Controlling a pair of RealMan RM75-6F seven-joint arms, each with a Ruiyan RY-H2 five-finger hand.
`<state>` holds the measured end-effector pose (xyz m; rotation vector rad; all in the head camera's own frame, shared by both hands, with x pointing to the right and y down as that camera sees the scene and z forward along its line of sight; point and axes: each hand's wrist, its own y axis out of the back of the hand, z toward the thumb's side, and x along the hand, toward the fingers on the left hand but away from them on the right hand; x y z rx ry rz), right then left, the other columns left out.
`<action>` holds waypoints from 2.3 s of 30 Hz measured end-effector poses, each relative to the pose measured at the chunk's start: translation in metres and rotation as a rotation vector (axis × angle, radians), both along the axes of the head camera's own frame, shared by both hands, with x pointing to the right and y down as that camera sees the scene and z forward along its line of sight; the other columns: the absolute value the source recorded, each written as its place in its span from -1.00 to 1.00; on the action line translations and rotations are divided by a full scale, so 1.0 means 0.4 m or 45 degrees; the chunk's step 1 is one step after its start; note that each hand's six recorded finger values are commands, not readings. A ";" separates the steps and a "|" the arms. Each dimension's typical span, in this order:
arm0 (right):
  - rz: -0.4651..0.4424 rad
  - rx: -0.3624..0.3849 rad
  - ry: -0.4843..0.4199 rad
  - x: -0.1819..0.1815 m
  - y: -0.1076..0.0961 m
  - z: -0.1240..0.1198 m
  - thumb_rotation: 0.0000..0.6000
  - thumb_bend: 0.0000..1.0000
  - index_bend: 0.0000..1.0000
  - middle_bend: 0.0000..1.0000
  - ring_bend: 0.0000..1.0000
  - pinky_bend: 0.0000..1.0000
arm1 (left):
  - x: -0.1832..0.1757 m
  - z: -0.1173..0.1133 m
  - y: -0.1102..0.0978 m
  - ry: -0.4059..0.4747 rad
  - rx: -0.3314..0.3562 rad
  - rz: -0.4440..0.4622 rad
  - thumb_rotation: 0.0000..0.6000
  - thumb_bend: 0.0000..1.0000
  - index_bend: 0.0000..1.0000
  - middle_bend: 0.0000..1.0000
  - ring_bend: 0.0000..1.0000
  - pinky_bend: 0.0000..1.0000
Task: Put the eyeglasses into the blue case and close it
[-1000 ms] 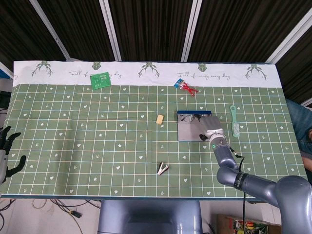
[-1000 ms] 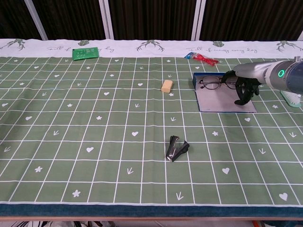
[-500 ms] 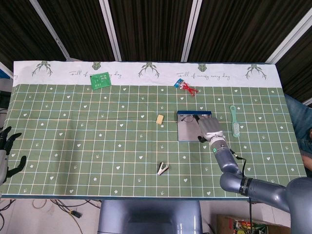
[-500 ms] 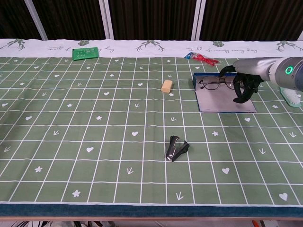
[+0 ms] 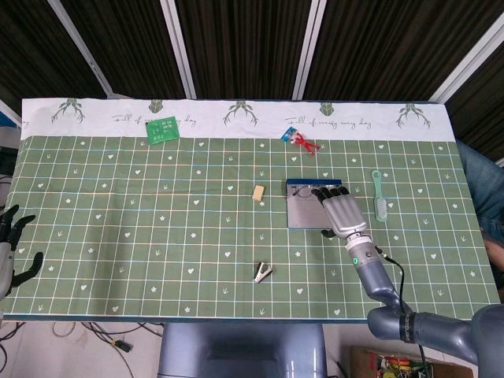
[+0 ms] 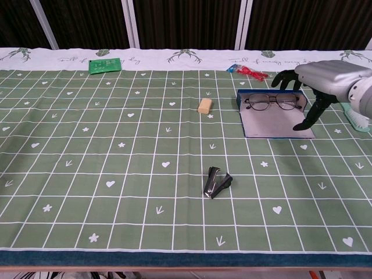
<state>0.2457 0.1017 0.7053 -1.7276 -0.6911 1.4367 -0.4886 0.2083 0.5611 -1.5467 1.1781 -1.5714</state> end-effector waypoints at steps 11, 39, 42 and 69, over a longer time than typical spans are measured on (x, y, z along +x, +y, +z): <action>0.003 0.017 -0.004 0.011 0.043 0.052 1.00 -0.56 -0.51 -0.46 -0.44 -0.56 | -0.001 0.000 0.000 -0.004 -0.001 0.001 1.00 -0.23 -0.70 -1.00 -1.00 -1.00; 0.039 0.012 -0.023 0.000 0.044 0.102 1.00 -0.42 -0.39 -0.39 -0.37 -0.56 | -0.001 0.001 -0.001 -0.004 -0.003 -0.001 1.00 -0.23 -0.69 -1.00 -1.00 -1.00; 0.039 0.012 -0.022 -0.001 0.043 0.103 1.00 -0.42 -0.39 -0.39 -0.37 -0.56 | -0.002 0.000 -0.002 -0.003 -0.001 -0.002 1.00 -0.23 -0.69 -1.00 -1.00 -1.00; 0.050 -0.010 -0.012 0.002 0.032 0.115 1.00 -0.27 -0.29 -0.38 -0.37 -0.56 | -0.001 0.000 -0.002 -0.001 -0.003 0.000 1.00 -0.23 -0.69 -1.00 -1.00 -1.00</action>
